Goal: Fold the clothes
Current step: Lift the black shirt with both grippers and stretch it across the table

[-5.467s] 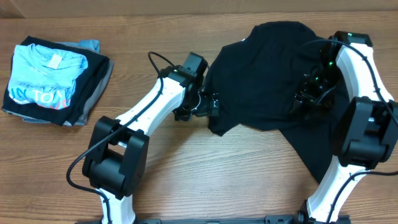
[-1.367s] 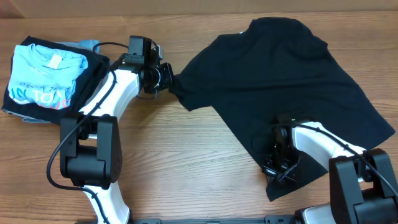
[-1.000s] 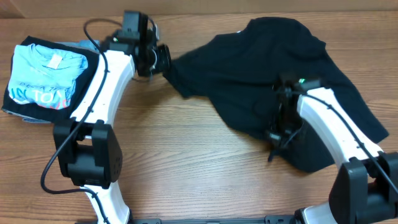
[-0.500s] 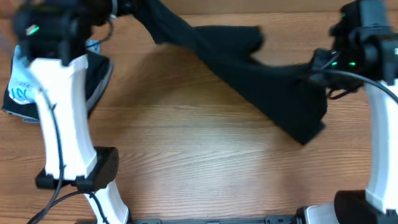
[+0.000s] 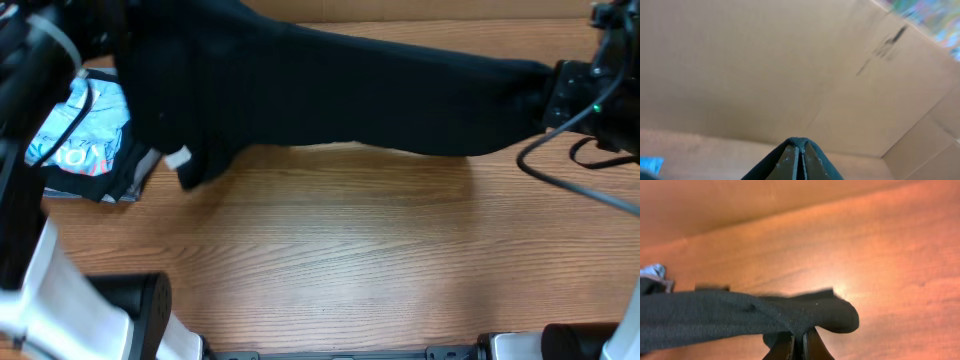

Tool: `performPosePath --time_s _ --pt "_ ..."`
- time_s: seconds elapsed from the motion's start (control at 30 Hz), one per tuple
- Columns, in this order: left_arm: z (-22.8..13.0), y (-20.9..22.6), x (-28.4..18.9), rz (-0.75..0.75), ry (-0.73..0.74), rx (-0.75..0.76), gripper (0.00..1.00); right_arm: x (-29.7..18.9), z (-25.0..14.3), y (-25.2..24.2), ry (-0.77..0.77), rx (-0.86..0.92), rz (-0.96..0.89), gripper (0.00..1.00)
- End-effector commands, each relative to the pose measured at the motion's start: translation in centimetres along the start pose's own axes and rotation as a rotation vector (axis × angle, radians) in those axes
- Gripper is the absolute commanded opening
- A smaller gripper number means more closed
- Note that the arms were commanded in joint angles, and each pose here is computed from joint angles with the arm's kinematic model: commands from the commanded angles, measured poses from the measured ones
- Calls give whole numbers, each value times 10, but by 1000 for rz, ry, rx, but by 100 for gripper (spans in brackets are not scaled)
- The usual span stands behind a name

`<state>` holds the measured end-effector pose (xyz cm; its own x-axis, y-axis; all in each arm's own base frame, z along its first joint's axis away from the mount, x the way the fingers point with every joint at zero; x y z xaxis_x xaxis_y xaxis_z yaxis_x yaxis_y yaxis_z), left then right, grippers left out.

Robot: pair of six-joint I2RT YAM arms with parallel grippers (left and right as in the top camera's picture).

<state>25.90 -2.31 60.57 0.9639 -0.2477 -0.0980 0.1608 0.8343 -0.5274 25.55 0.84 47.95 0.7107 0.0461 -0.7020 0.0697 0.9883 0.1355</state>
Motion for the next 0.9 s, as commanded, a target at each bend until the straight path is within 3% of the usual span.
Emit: performPosePath --time_s 0.0,0.2,0.43,0.67,0.87 --pt "15 -24 -62 -57 -145 18 4 -75 1 1 -244 -28 22 4" --pt "18 -43 -114 -122 -239 7 4 -159 -14 1 -522 -6 73 4" --pt "12 -61 -165 -210 -288 15 4 -226 -42 0 -743 26 134 4" --pt "3 -66 -196 -233 -309 13 4 -229 -45 6 -738 1 195 4" --pt "0 -50 -158 -149 -206 -28 4 -188 -32 8 -579 7 180 4"
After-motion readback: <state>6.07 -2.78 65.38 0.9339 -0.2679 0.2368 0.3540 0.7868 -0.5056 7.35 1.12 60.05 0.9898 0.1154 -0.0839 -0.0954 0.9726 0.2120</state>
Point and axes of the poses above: each gripper's point midway between its finger pads, its own x axis out along the fingers, its own y axis along the line the jaws close on, z = x × y, the point moved 7 cm from there along -x, back along the fingers, and after that the axes turned 4 degrees about -x, right-handed, at the moved point
